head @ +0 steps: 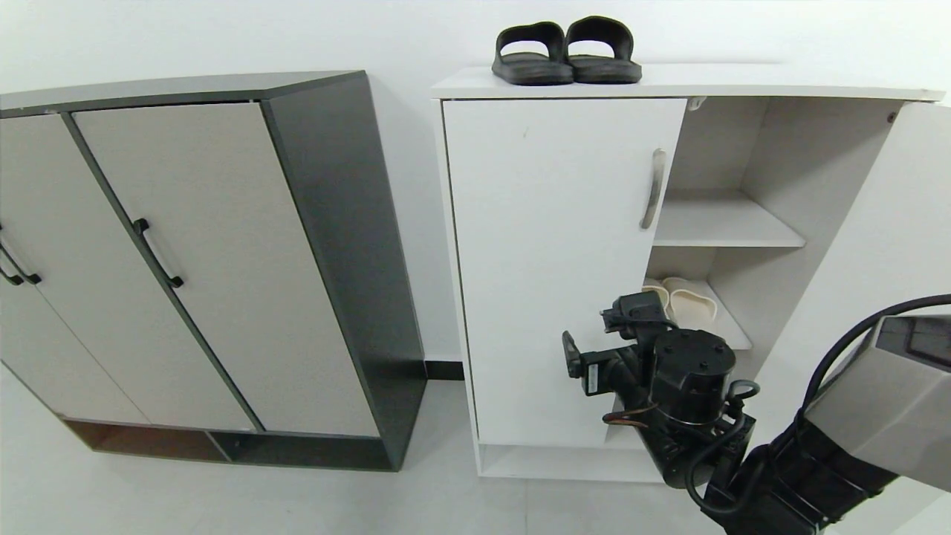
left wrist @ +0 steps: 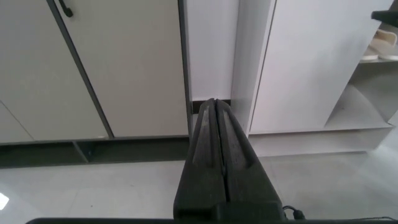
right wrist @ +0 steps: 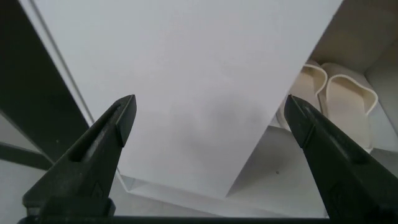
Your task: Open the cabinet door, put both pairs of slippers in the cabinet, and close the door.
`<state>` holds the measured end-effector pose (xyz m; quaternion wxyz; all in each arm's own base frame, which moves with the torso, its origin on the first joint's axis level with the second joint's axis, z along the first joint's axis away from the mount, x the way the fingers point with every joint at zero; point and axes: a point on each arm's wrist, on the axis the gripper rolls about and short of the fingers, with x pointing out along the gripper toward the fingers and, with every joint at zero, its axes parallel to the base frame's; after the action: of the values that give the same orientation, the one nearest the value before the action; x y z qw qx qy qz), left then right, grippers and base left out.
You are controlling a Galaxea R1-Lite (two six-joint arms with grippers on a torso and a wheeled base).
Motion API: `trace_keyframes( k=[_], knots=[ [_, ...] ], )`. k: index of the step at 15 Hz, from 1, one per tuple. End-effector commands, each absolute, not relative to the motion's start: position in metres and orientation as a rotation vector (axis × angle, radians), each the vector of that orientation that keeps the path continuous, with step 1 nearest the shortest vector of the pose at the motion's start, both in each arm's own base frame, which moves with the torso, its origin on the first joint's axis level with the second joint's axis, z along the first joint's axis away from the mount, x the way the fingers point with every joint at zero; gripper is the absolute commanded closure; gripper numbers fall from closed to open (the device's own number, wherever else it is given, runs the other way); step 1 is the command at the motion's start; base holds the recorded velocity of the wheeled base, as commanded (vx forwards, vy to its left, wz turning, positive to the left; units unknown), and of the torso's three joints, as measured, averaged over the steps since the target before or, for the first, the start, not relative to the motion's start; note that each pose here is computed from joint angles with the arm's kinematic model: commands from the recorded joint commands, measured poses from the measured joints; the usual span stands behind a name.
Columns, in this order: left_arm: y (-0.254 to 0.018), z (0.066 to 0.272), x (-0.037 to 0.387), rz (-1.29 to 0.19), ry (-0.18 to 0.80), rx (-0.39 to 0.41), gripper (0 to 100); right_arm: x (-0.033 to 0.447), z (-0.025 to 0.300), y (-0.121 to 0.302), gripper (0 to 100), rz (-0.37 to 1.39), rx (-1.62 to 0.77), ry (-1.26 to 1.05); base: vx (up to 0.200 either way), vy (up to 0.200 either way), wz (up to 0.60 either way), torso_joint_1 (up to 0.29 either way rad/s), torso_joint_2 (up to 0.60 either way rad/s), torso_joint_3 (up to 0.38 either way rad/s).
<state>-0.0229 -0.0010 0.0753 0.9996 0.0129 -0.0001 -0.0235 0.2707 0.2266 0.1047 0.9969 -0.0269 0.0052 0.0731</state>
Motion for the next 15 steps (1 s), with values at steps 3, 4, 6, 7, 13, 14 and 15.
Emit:
trace_keyframes(
  k=[3,4,6,7,13,14,15],
  knots=[
    [-0.0010,0.0753,-0.0228,-0.048,0.001,0.026,100,0.2717,0.1022,0.2250,0,0.142,-0.060,0.015,0.000,0.000,0.00,0.000,0.00,0.000],
    [-0.0010,0.0753,-0.0228,-0.048,0.001,0.026,100,0.2716,0.1022,0.2251,0,0.143,-0.060,0.015,0.000,0.000,0.00,0.000,0.00,0.000],
    [-0.0010,0.0753,-0.0228,-0.048,0.001,0.026,100,0.2718,0.1025,0.2252,0,0.143,-0.059,0.014,0.000,0.000,0.00,0.000,0.00,0.000],
    [-0.0010,0.0755,-0.0228,-0.048,-0.001,0.026,100,0.2716,0.1022,0.2251,0,0.143,-0.060,0.015,0.000,0.000,0.00,0.000,0.00,0.000],
    [-0.0010,0.0753,-0.0228,-0.048,0.001,0.026,100,0.2714,0.1017,0.2251,0,0.154,-0.062,0.017,0.000,0.000,0.00,0.000,0.00,0.000],
    [-0.0010,0.0753,-0.0228,-0.048,0.001,0.026,100,0.2714,0.1015,0.2251,0,0.152,-0.063,0.018,0.000,0.000,0.00,0.002,-0.19,-0.207],
    [-0.0010,0.0753,-0.0228,-0.048,0.001,0.026,100,0.2714,0.1015,0.2251,0,0.152,-0.063,0.018,0.000,0.000,0.00,0.002,-0.28,-0.276]
  ],
)
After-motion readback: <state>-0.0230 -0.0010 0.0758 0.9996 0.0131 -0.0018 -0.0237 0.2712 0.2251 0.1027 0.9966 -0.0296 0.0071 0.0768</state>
